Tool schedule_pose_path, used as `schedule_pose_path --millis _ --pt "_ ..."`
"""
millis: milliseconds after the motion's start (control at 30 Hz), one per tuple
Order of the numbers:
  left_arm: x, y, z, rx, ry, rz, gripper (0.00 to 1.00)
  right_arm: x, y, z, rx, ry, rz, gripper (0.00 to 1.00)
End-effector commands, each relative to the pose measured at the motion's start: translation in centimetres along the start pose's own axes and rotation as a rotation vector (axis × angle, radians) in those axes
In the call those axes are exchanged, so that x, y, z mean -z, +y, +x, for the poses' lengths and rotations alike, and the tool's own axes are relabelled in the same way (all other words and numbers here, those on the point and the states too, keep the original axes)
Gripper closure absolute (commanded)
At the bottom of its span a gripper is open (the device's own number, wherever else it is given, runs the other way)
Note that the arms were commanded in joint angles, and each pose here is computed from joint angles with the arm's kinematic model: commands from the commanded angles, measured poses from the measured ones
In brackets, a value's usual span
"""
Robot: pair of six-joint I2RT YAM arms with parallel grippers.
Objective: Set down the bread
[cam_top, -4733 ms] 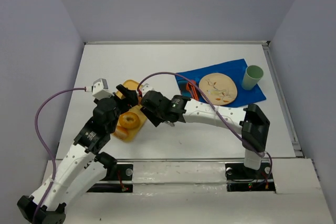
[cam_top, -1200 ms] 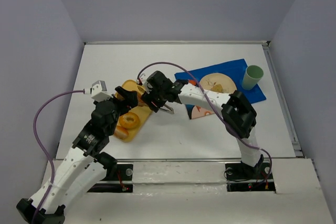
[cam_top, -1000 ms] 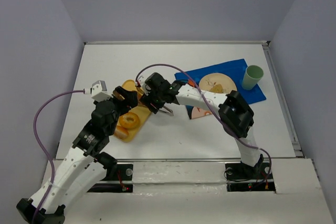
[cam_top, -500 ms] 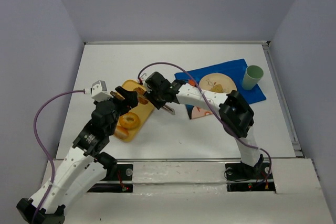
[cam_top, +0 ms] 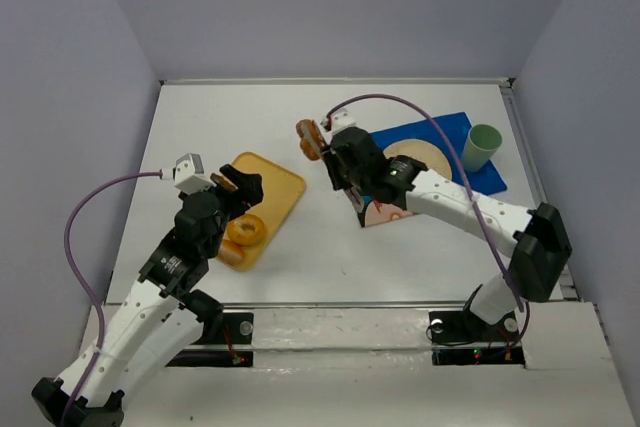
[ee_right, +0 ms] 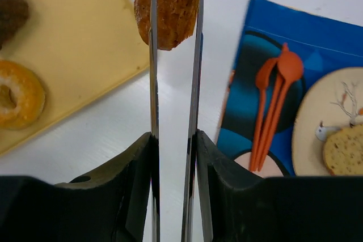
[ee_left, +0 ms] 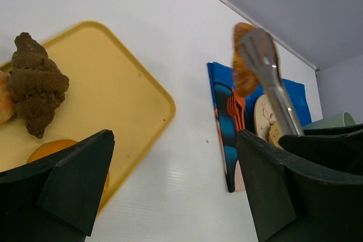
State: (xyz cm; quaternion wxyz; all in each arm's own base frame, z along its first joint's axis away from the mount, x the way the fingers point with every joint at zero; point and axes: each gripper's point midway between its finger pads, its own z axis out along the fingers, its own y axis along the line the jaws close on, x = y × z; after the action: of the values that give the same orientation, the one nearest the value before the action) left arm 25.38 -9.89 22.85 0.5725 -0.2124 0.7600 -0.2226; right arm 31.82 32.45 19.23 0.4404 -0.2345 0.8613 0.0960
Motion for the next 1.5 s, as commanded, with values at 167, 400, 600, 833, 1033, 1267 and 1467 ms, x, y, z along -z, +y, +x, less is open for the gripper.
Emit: schedule_pose_path --millis 167,400,600,833,1033,1267,1467 --pt "-0.2 -0.3 -0.4 0.018 -0.030 0.010 0.01 4.7 -16.3 6.1 -0.445 -0.027 0.421 0.80" --pt "-0.3 -0.2 -0.3 0.017 -0.024 0.006 0.01 5.0 -18.0 9.8 -0.500 0.066 0.465 0.72" --pt "-0.1 -0.3 -0.4 0.019 -0.026 0.008 0.01 4.6 -17.7 9.8 -0.485 0.095 0.454 0.52" --pt "0.0 -0.3 -0.6 0.024 -0.034 0.014 0.01 5.8 -17.9 8.1 -0.499 0.041 0.444 0.35" --pt "0.0 -0.3 -0.5 0.021 -0.029 0.011 0.01 6.9 -17.5 6.7 -0.488 0.005 0.400 0.43" --pt "-0.1 -0.3 -0.6 0.020 -0.033 0.007 0.01 7.4 -10.6 3.9 -0.254 -0.111 -0.058 0.47" --pt "-0.2 -0.1 -0.6 0.014 -0.032 -0.005 0.01 5.4 -2.8 5.8 -0.054 -0.083 -0.225 0.46"
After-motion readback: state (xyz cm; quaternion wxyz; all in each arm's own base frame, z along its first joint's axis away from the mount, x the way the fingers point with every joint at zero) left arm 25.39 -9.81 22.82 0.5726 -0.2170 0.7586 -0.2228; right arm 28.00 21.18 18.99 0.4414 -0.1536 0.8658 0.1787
